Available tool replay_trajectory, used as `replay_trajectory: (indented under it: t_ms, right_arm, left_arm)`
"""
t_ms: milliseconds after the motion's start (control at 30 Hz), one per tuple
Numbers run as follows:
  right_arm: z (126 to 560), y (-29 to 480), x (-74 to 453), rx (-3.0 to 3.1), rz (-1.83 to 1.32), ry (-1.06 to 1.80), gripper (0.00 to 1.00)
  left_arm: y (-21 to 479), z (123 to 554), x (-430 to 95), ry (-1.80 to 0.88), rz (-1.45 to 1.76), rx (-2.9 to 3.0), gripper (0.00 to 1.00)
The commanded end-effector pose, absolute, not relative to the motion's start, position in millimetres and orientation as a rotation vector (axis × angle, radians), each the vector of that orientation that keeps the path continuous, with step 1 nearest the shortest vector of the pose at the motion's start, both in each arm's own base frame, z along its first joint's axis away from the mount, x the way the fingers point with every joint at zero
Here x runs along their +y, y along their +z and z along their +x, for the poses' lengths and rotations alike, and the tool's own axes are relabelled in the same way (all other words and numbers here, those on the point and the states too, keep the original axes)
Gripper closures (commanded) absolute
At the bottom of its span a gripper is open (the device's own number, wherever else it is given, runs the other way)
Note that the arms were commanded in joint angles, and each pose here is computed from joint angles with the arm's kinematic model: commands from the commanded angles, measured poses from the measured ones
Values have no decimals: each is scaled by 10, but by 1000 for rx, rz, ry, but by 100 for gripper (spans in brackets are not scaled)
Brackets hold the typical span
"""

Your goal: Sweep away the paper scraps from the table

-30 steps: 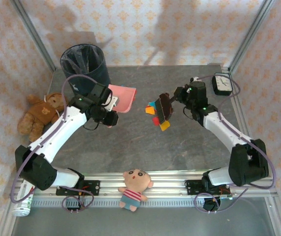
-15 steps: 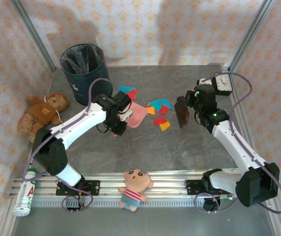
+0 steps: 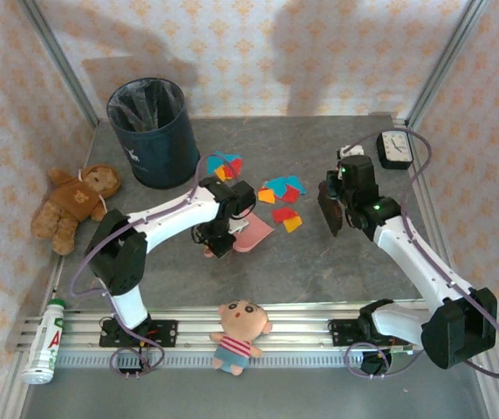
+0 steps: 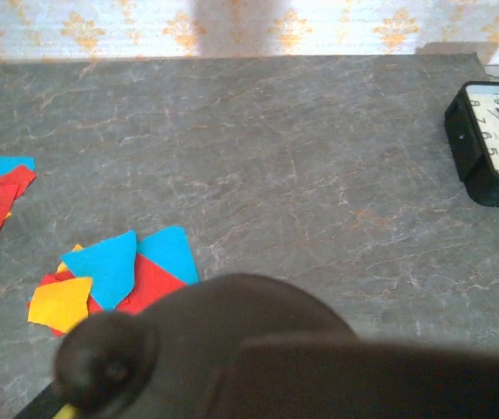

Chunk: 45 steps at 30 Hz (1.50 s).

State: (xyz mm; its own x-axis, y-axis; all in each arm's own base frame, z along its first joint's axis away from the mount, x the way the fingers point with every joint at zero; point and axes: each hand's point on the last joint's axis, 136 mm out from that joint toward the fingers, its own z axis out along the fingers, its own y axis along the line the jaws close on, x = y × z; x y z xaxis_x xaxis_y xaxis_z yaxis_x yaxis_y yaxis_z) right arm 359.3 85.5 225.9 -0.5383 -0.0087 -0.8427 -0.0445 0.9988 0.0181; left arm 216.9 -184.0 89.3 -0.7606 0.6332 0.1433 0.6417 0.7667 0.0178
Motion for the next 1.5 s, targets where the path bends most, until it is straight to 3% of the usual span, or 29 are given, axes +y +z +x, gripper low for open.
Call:
replay_trajectory:
  t_ms: [0,633,1467]
  right_arm:
    - [3594,2224,905,2142,-78,23,100]
    - [3586,1941,1241,2188,-112,167,100]
    - [3413,1810,1751,2263,-300,441,100]
  left_arm:
    - [918,2020,-1913,-59,-1085,-2736,100]
    - [626,2017,-2150,-29,-1108,-2573,100]
    - [485,2347,-2414,-51,-1138,-2556,100]
